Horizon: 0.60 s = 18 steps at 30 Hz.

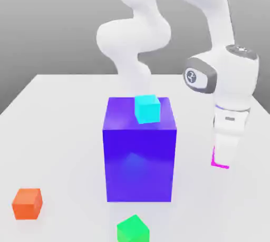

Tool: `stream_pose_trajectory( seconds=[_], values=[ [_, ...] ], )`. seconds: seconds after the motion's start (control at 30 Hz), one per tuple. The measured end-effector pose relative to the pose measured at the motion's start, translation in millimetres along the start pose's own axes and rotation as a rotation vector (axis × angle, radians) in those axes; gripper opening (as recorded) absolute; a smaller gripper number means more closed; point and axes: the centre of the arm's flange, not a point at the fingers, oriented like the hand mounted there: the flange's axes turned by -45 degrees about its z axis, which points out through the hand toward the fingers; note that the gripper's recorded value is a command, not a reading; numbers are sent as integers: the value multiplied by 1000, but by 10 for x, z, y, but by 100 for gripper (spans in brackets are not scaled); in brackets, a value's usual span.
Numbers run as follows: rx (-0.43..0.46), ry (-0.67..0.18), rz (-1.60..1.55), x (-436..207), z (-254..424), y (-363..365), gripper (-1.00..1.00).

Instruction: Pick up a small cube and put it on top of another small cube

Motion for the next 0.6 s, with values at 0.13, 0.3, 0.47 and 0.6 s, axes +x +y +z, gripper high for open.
stream_pose_trajectory(
  seconds=[0.13, 0.3, 0.47, 0.6],
  values=[
    [1, 0, 322, -94, -123, 721, -100],
    [1, 1, 726, -419, -288, 1626, -100],
    [1, 1, 1080, -914, -346, 2384, -100],
    [0, 1, 1115, -973, 124, 2456, 100]
  ],
)
